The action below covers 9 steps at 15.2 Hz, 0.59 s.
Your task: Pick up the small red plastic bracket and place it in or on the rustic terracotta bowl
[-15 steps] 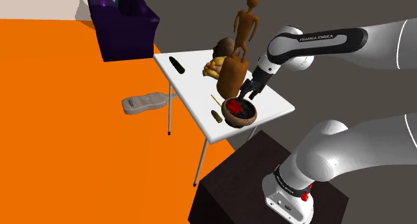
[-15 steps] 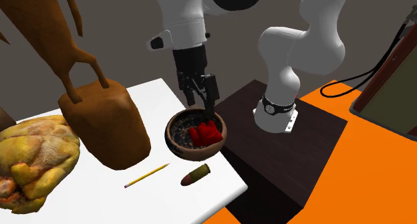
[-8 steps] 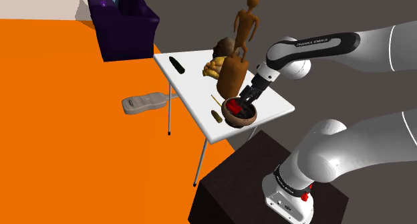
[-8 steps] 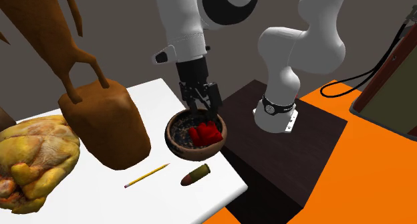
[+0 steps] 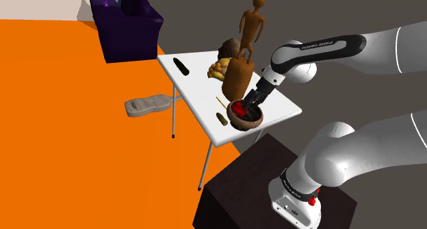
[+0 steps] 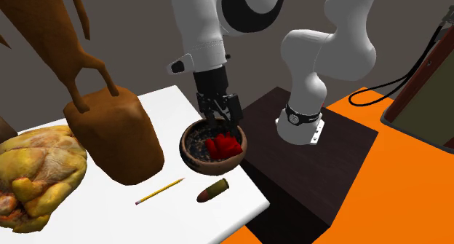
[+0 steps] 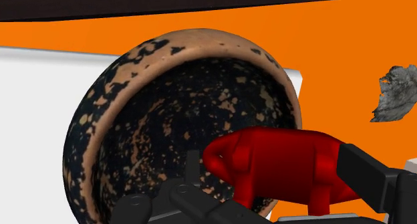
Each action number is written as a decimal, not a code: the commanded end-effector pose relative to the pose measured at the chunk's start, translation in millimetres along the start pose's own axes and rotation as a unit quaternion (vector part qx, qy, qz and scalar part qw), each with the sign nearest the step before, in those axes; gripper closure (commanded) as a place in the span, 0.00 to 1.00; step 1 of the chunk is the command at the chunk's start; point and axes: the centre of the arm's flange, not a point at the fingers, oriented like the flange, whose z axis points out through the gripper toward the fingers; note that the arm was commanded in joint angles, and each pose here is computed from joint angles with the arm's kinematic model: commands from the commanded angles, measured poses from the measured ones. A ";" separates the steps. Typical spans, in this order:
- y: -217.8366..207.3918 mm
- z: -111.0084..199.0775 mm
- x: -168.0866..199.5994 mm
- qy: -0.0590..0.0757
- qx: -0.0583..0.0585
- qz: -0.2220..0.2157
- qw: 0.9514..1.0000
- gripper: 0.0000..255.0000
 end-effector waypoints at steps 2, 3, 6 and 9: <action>0.0 0.0 0.0 0.000 0.000 0.000 1.000 1.00; -0.1 -0.1 -0.4 0.000 0.000 0.000 1.000 1.00; 0.8 -0.3 0.3 0.000 0.000 0.000 1.000 1.00; 1.7 -0.9 1.0 0.000 0.000 0.000 1.000 1.00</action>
